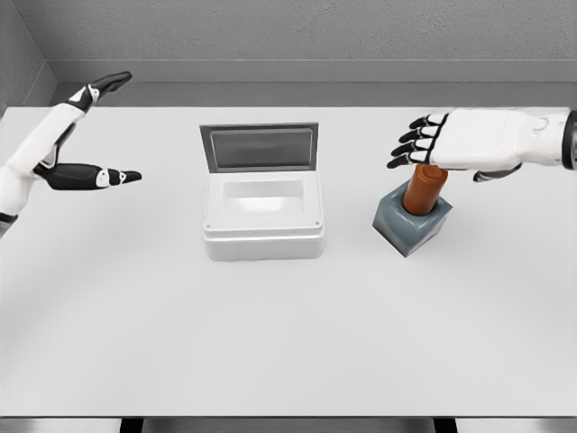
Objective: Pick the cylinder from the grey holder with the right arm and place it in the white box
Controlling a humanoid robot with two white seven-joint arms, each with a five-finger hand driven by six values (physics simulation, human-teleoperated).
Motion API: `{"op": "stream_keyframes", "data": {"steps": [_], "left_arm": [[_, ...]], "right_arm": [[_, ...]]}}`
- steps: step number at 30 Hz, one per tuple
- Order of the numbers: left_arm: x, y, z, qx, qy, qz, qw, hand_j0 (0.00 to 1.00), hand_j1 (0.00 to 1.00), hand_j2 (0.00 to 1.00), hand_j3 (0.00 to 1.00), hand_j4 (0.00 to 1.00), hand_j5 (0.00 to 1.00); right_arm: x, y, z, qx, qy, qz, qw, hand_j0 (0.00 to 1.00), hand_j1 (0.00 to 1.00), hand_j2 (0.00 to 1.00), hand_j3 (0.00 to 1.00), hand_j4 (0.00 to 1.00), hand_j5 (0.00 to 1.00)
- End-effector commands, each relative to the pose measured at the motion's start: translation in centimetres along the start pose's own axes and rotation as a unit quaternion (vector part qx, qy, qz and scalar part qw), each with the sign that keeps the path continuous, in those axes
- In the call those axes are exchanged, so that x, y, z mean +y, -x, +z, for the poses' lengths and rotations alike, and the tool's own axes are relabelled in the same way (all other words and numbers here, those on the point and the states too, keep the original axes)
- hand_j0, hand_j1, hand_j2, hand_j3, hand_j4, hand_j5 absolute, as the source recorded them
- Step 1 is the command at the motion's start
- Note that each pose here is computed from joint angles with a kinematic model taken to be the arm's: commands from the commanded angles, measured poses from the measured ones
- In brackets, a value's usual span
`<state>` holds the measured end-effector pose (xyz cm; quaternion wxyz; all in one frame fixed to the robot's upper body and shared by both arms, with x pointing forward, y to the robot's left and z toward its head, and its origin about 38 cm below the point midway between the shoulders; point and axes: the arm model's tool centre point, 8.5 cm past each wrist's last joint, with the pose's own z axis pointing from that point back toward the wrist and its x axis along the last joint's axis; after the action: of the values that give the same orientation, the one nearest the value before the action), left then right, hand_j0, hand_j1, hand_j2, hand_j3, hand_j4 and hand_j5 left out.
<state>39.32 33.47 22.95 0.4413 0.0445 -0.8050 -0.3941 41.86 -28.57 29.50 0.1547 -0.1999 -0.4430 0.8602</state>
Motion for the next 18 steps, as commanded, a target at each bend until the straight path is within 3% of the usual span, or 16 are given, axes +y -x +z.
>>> {"op": "stream_keyframes", "data": {"steps": [1, 5, 10, 12, 15, 18], "left_arm": [[-0.2, 0.5, 0.0, 0.015, 0.022, 0.038, 0.9989, 1.0, 1.0, 1.0, 1.0, 1.0, 1.0], [-1.6, 1.7, -1.2, 0.035, 0.048, 0.11, 0.9922, 1.0, 1.0, 1.0, 1.0, 1.0, 1.0], [-2.5, 3.8, -2.7, 0.072, 0.067, 0.155, 0.9829, 1.0, 1.0, 1.0, 1.0, 1.0, 1.0], [-2.2, 4.2, -3.0, 0.078, 0.056, 0.171, 0.9807, 1.0, 1.0, 1.0, 1.0, 1.0, 1.0], [-1.5, 5.3, -3.6, 0.097, 0.037, 0.219, 0.97, 1.0, 1.0, 1.0, 1.0, 1.0, 1.0], [-1.5, 6.4, -3.9, 0.122, 0.027, 0.244, 0.9617, 1.0, 1.0, 1.0, 1.0, 1.0, 1.0]], "right_arm": [[1.1, -0.2, -1.4, -0.008, -0.015, -0.008, 0.9998, 1.0, 1.0, 1.0, 1.0, 1.0, 1.0], [1.4, -0.2, -1.4, -0.006, -0.021, -0.004, 0.9997, 1.0, 1.0, 1.0, 1.0, 1.0, 1.0], [2.2, -0.2, -2.4, -0.009, -0.033, -0.007, 0.9994, 1.0, 1.0, 1.0, 1.0, 1.0, 1.0], [2.3, -0.3, -2.4, -0.011, -0.035, -0.008, 0.9993, 1.0, 1.0, 1.0, 1.0, 1.0, 1.0], [2.4, -0.4, -2.5, -0.011, -0.037, -0.007, 0.9992, 0.99, 0.99, 0.99, 0.99, 0.99, 0.99], [2.4, -0.4, -2.5, -0.01, -0.039, -0.003, 0.9992, 0.82, 0.82, 0.82, 0.82, 0.82, 0.82]]}}
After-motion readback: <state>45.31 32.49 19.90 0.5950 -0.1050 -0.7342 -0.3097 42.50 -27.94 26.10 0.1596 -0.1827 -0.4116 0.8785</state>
